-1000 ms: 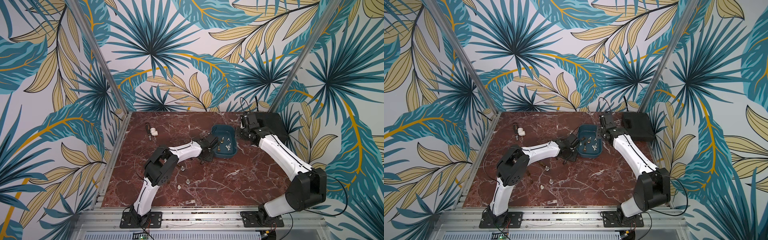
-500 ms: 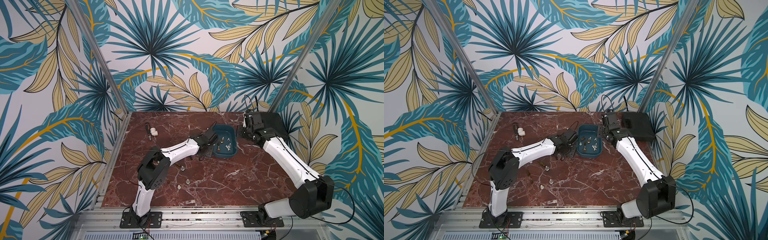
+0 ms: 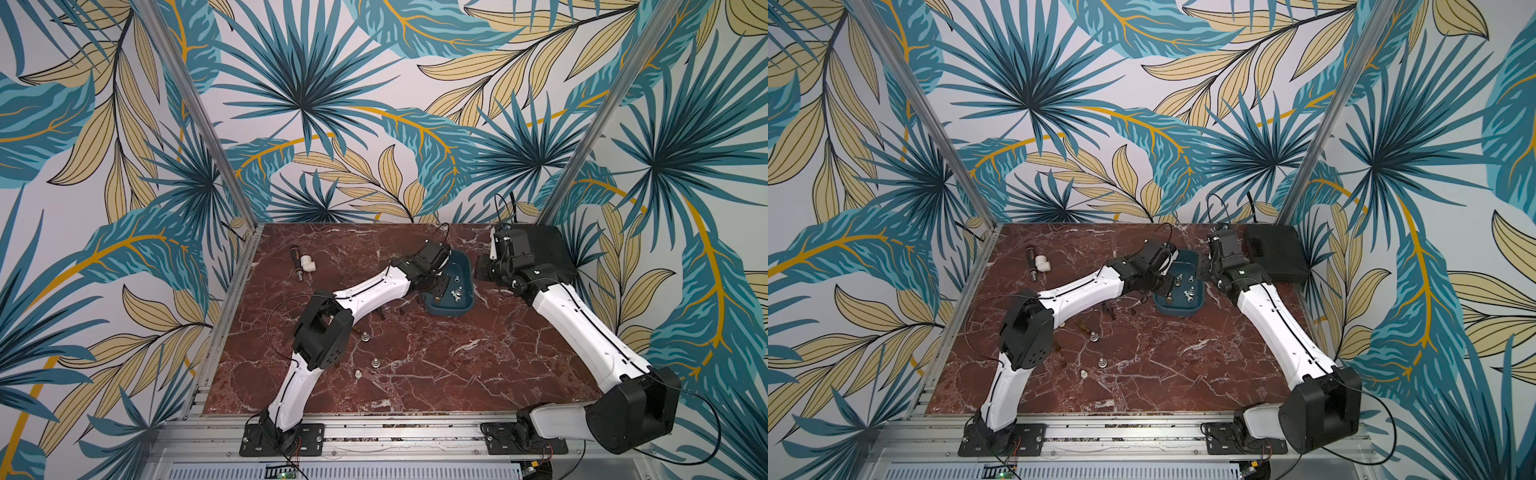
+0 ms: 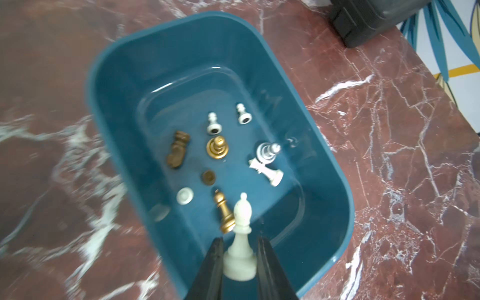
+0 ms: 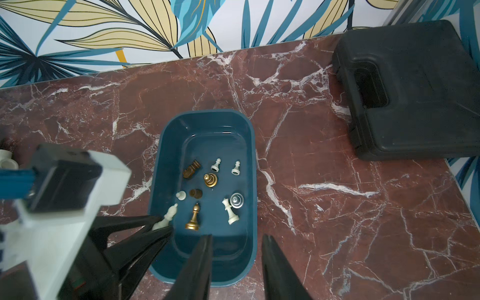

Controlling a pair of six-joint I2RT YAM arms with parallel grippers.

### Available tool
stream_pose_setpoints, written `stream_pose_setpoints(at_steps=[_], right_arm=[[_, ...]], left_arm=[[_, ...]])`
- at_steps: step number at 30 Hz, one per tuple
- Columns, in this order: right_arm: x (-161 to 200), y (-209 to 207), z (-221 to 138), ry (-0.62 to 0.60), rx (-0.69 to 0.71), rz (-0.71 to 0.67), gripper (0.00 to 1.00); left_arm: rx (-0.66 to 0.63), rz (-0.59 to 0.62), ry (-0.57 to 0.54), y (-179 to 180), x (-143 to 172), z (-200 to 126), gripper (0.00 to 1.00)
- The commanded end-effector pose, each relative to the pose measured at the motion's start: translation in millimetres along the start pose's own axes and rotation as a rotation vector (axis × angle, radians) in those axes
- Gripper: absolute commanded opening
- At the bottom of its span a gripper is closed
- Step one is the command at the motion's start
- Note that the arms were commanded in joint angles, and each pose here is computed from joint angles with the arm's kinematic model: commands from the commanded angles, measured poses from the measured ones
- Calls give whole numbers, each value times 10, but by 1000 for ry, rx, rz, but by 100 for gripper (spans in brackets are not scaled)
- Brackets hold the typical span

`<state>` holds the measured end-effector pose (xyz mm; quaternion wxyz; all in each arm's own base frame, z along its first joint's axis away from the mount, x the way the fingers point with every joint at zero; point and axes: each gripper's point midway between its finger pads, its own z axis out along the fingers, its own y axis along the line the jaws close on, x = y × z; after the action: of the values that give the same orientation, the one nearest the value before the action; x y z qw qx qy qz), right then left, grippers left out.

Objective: Put the chess pieces into the storage box
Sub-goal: Place the chess piece in the storage box.

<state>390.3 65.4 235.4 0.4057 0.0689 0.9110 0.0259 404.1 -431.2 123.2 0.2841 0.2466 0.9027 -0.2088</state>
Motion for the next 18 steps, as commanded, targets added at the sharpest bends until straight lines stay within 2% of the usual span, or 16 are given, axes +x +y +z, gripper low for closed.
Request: stream_pose_setpoints(at_steps=[1, 9, 15, 18], right_arm=[[37, -24, -57, -4, -5, 4, 37], [59, 4, -16, 11, -16, -6, 37], [10, 13, -63, -4, -22, -4, 37], [15, -8, -100, -12, -18, 0, 37]], left_arm=[[76, 39, 19, -170, -13, 160, 24], [45, 52, 22, -99, -2, 387, 24], [19, 66, 23, -62, -23, 407, 35], [11, 75, 12, -53, -59, 379, 36]])
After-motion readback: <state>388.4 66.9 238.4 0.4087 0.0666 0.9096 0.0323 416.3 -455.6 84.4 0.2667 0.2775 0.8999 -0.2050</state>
